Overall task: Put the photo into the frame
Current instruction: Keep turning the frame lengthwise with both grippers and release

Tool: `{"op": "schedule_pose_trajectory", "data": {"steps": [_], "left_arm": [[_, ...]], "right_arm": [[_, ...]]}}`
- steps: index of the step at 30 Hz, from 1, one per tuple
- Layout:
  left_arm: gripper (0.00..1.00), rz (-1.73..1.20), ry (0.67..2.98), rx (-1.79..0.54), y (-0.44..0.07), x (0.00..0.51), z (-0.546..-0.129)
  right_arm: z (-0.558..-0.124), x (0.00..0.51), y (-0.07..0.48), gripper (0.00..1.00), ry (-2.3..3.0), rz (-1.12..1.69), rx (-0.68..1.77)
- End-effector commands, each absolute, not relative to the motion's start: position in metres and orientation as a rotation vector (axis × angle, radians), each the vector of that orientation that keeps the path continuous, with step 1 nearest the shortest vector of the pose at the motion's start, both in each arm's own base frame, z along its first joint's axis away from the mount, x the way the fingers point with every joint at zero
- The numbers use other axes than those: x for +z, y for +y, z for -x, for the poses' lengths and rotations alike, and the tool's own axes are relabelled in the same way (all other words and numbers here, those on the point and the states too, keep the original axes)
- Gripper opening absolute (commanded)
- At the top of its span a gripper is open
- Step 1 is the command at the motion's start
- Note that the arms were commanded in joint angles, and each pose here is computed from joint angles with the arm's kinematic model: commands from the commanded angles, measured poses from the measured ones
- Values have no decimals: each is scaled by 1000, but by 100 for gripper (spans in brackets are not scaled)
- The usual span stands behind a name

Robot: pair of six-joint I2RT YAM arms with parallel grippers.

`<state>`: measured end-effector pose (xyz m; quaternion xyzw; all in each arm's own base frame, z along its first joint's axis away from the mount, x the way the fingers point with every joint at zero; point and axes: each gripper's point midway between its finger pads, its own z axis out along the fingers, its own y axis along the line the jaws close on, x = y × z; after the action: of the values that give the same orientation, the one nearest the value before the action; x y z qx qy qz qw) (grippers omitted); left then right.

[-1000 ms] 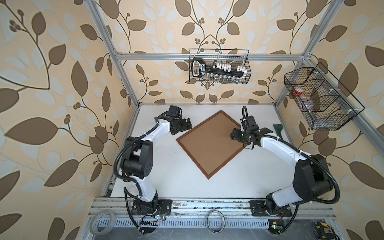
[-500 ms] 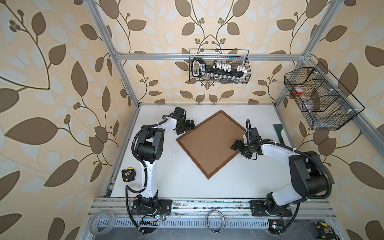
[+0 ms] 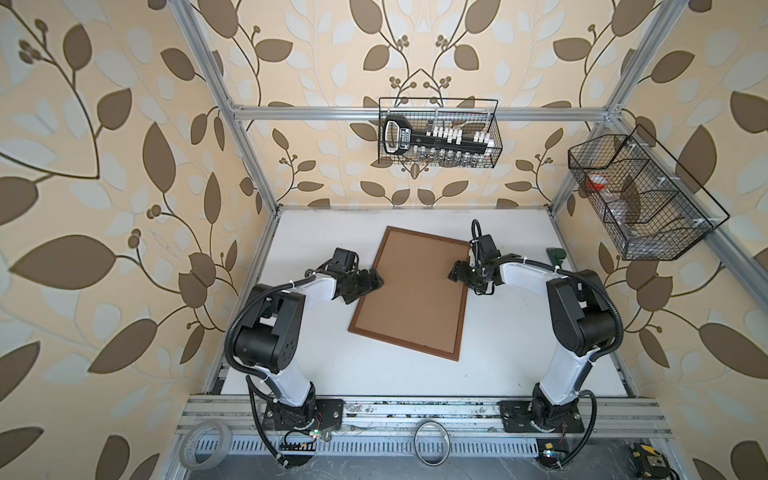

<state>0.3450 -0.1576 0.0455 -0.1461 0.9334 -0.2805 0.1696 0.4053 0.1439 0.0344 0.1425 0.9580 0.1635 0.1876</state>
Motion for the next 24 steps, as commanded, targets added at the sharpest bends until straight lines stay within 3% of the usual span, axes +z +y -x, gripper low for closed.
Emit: {"op": "schedule_pose_trajectory", "data": {"steps": [1, 9, 14, 19, 24], "left_arm": [[93, 455, 2802, -924, -182, 33, -291], [89, 348, 2843, -654, -129, 78, -280], [74, 351, 2960, -502, -105, 70, -234], [58, 296, 2935, -424, -104, 66, -227], [55, 163, 3049, -378, -120, 46, -213]], "right_arm": [[-397, 36, 173, 77, 2736, -278, 551], [-384, 52, 153, 77, 2747, -186, 425], [-354, 54, 148, 77, 2767, -145, 428], [-337, 56, 149, 76, 2768, -138, 455], [-334, 54, 147, 76, 2774, -131, 455]]}}
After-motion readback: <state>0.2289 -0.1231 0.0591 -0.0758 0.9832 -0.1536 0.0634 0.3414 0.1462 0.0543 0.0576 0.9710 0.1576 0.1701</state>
